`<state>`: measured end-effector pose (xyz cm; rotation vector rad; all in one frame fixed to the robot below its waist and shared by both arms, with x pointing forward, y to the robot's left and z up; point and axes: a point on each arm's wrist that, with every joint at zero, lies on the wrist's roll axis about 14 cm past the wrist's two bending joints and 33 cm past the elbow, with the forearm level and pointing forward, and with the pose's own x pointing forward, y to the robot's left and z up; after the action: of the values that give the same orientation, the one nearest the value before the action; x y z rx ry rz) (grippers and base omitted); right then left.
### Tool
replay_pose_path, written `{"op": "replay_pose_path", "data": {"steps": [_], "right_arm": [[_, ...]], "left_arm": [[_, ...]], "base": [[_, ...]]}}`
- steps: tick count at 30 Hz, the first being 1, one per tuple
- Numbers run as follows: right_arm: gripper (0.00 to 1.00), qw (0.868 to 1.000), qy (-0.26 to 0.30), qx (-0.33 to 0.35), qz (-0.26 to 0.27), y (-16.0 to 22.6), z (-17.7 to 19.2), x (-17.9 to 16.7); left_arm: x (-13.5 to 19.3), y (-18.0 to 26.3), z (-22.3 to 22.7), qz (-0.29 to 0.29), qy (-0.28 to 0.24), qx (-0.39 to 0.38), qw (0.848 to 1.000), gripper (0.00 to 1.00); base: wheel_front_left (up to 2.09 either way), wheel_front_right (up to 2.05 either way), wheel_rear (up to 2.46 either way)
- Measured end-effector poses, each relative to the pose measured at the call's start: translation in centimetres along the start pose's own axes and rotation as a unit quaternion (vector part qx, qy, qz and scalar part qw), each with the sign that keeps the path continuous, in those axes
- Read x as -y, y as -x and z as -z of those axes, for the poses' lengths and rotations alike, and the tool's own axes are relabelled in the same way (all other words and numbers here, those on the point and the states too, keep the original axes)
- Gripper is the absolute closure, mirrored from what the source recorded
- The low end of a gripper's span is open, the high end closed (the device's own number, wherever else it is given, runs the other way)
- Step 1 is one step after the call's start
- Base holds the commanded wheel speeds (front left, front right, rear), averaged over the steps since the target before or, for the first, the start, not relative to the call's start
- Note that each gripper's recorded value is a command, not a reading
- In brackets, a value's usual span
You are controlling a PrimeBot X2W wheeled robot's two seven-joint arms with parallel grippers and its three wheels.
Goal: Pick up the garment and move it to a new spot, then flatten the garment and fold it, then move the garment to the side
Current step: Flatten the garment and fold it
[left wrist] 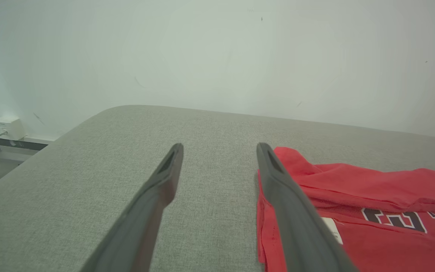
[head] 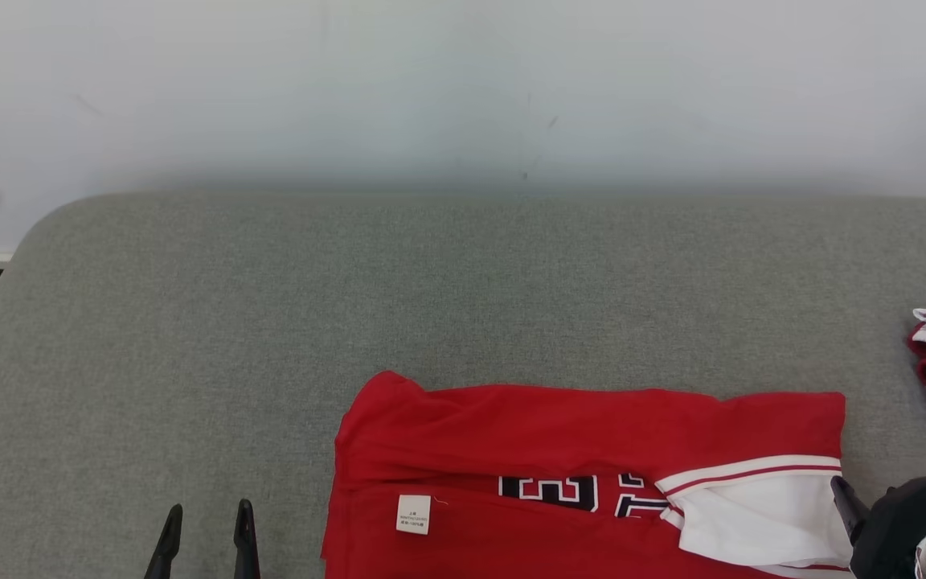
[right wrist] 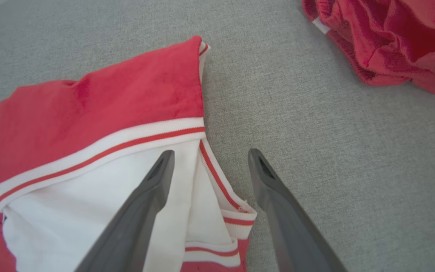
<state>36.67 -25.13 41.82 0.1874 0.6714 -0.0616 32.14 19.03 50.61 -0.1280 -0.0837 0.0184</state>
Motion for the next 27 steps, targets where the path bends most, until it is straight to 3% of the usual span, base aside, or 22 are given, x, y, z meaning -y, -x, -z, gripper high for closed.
{"op": "replay_pose_path", "data": {"steps": [16, 18, 19, 27], "right_arm": [[0.0, 0.994, 0.039, -0.102, -0.002, -5.5, 2.9, -1.1], [0.58, 0.993, 0.045, -0.107, -0.003, -5.6, 3.0, -1.2], [1.0, 0.993, 0.048, -0.108, -0.004, -5.6, 3.0, -1.3], [1.0, 0.995, 0.049, -0.084, -0.004, -5.3, 2.2, -1.3]], "left_arm": [[-1.6, -1.4, 2.1, -0.026, -0.002, -0.034, 0.999, 0.0], [-1.7, -1.4, 2.1, -0.029, -0.003, -0.033, 0.999, 0.0], [-1.7, -1.4, 2.0, -0.03, -0.003, -0.033, 0.999, 0.0], [-1.5, -1.6, 1.7, -0.028, 0.0, -0.026, 0.999, 0.0]], "base": [[0.0, 0.0, 0.0], [0.0, 0.0, 0.0], [0.0, 0.0, 0.0], [0.0, 0.0, 0.0]]}}
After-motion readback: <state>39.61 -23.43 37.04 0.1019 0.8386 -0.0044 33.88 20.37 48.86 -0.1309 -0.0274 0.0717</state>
